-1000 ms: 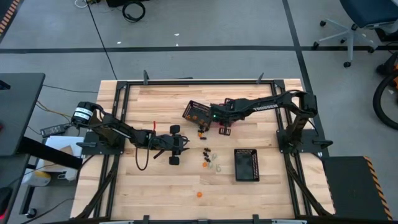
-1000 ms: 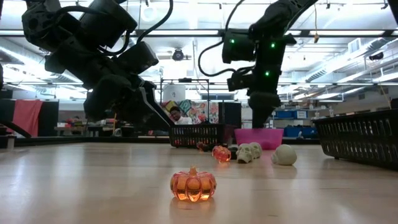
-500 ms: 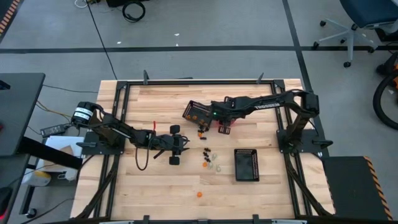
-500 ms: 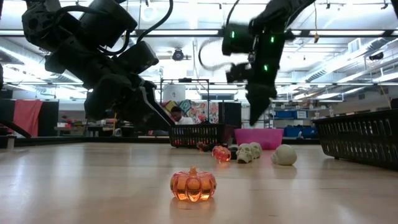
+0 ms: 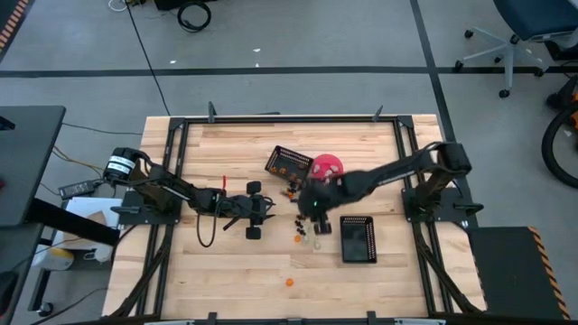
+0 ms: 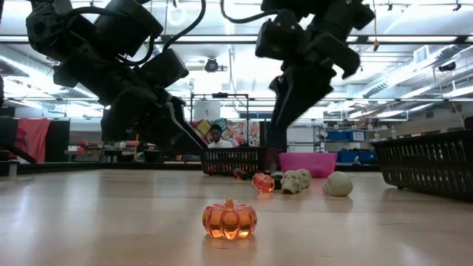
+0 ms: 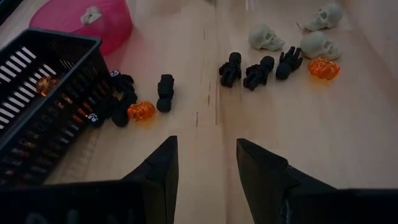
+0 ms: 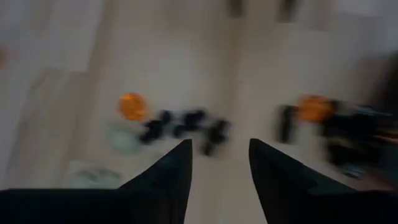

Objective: Sort Halloween decoration
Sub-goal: Put the black skeleton toy into the bottom black bin

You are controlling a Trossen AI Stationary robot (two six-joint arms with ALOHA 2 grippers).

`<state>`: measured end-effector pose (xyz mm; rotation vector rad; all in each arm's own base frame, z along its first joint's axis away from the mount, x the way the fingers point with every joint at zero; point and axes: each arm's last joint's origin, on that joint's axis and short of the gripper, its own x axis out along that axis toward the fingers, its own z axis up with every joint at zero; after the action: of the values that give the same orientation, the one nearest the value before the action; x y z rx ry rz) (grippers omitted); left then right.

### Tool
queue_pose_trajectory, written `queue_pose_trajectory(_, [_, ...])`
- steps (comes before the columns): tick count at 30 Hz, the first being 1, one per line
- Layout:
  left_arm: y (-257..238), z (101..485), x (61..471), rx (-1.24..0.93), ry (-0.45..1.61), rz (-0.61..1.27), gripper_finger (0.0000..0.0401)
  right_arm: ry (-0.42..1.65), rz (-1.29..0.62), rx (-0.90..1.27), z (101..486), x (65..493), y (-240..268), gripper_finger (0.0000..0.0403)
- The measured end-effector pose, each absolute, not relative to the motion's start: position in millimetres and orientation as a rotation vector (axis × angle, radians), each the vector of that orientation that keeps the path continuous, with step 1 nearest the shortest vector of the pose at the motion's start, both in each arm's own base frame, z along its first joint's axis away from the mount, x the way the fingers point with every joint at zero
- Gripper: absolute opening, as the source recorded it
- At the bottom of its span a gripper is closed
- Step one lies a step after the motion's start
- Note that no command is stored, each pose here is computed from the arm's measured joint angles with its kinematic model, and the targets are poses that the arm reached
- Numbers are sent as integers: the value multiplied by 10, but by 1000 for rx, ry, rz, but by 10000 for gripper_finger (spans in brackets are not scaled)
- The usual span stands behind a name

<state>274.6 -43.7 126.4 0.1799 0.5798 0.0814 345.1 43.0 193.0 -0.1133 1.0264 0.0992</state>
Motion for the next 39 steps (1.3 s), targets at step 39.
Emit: queue_pose_trajectory(39, [-443, 1304, 2770, 155, 533, 86, 137, 1195, -73, -122, 1353, 3678, 463, 61])
